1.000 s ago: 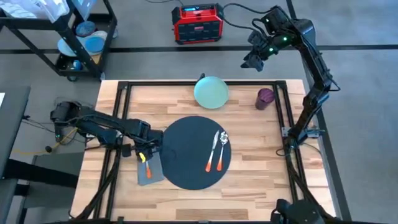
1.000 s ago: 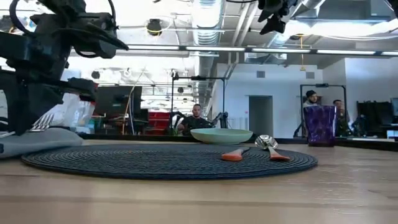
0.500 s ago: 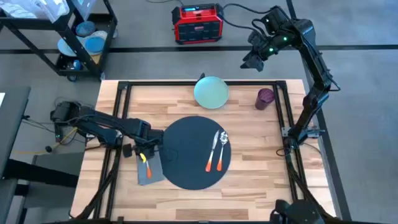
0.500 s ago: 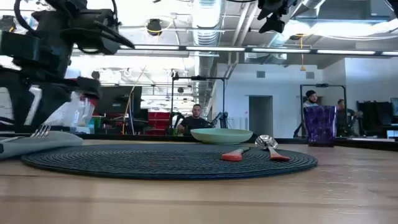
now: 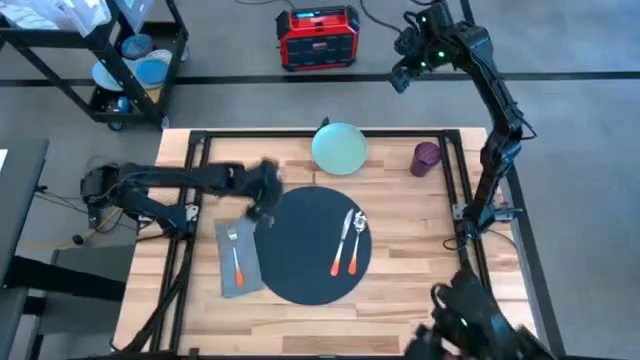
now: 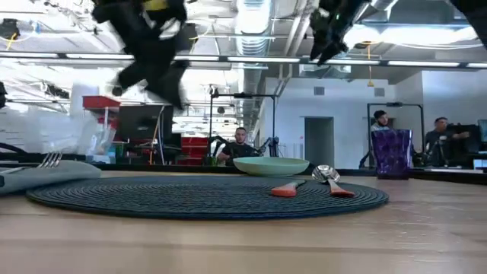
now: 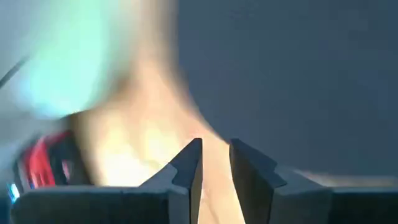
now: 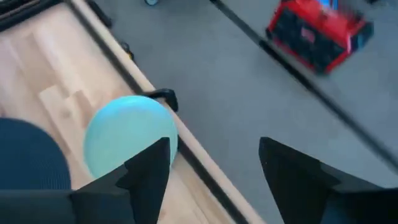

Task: Set table place
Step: Put the green plate on the dark gray placemat to the left of the orange table knife

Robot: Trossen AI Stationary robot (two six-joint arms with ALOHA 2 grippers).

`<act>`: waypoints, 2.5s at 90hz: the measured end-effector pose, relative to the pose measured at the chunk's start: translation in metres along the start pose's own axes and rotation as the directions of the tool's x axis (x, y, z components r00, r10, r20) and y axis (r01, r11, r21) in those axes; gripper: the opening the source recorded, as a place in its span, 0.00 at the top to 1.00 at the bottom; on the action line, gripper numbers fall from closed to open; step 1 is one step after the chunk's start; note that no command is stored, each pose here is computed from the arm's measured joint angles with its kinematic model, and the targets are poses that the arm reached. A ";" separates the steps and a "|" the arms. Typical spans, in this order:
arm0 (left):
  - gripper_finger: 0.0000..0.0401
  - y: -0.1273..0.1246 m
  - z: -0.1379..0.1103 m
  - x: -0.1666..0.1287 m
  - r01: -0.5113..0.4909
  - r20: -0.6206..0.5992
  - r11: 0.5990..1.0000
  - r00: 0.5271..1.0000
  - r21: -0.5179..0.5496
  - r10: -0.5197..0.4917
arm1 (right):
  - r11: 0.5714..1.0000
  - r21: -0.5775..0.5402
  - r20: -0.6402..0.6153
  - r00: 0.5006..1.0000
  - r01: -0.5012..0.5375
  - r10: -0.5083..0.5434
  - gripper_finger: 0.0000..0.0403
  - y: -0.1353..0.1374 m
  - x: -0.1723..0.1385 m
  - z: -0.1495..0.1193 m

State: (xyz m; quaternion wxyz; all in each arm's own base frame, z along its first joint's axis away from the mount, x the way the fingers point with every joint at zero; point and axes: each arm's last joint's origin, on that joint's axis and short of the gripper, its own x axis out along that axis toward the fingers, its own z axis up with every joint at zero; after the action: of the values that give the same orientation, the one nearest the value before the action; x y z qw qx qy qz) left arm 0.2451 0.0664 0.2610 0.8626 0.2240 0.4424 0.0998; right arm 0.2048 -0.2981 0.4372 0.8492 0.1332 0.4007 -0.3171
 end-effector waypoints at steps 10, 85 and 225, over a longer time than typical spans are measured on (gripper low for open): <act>0.88 0.038 0.010 -0.031 -0.084 0.218 0.947 0.963 -0.311 0.157 | 0.998 0.026 -0.121 0.991 -0.055 0.058 0.48 -0.005 0.036 -0.005; 0.93 0.048 -0.026 -0.146 -0.036 0.452 0.816 0.818 -0.577 0.356 | 0.942 0.118 -0.540 0.776 -0.314 0.326 0.68 0.024 0.225 -0.047; 0.93 0.033 -0.034 -0.134 -0.010 0.334 0.856 0.918 -0.518 0.213 | 0.953 -0.028 -0.594 0.772 -0.300 0.226 1.00 0.045 0.234 -0.048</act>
State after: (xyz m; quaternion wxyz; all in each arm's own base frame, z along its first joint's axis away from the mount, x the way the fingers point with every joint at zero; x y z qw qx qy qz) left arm 0.1398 0.0555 0.3555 0.9524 0.0307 0.2110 0.2177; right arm 0.3167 -0.3415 0.2263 0.7270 0.2270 0.6380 -0.1136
